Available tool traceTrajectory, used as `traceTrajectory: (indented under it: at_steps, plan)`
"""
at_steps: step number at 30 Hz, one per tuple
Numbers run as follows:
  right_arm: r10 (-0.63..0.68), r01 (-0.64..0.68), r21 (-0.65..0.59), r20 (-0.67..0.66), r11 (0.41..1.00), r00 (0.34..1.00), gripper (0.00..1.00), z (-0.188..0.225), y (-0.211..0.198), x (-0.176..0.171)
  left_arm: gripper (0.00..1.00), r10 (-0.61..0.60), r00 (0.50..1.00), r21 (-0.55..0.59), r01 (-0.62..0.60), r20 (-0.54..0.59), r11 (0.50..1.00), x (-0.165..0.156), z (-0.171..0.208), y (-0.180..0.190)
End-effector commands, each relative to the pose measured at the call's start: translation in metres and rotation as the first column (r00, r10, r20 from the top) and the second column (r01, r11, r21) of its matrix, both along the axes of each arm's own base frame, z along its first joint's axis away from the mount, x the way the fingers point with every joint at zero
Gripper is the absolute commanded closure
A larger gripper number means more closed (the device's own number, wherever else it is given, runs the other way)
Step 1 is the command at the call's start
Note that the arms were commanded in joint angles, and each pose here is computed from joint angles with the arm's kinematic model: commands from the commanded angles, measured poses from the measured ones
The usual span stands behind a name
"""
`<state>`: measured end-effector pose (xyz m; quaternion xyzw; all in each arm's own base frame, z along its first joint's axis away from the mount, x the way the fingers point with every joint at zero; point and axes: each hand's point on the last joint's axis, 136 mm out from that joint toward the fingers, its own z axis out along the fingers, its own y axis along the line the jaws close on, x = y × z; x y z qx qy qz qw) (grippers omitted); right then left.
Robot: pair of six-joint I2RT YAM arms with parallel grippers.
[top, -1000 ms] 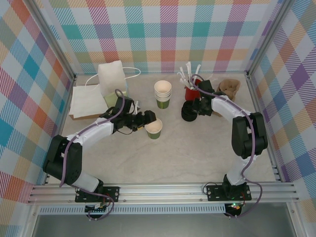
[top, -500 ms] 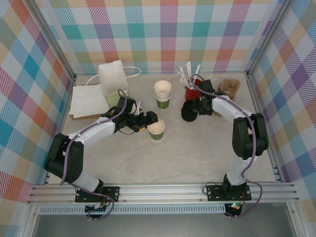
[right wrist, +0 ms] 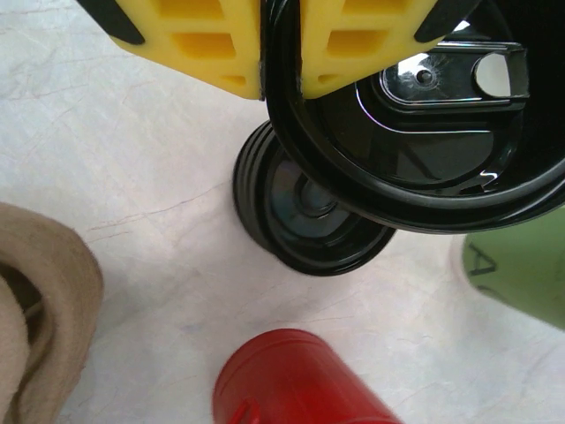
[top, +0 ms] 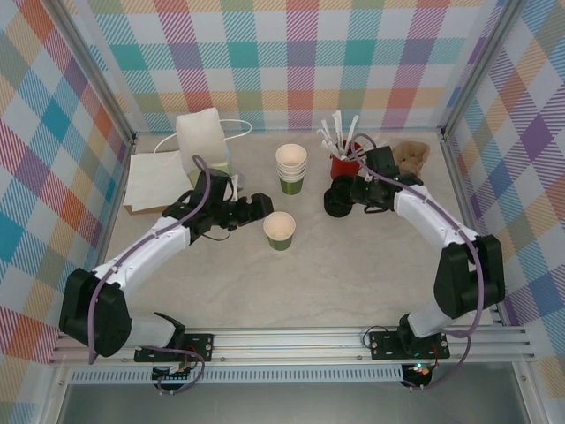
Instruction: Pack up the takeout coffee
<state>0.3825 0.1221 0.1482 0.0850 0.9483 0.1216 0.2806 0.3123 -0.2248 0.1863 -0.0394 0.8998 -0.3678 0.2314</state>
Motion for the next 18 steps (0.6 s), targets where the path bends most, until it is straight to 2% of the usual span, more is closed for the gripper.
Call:
traceTrajectory:
  at_steps: [1, 8, 18]
  plan:
    - [0.096, -0.1, 0.036, 0.105, 0.994, 0.99, 0.84, 0.026, 0.028, -0.007, 0.12, -0.017, 0.997, -0.072, 0.022, 0.071, 0.997, 0.001, 0.031, -0.01]
    - [0.235, -0.251, 0.037, 0.24, 0.967, 0.942, 0.84, 0.055, 0.078, -0.024, 0.12, -0.099, 0.986, -0.204, 0.126, 0.136, 0.971, 0.001, 0.073, -0.043]
    - [0.349, -0.39, 0.065, 0.332, 0.918, 0.876, 0.84, 0.084, 0.123, -0.039, 0.11, -0.136, 0.979, -0.21, 0.167, 0.153, 0.963, 0.012, 0.082, -0.071]
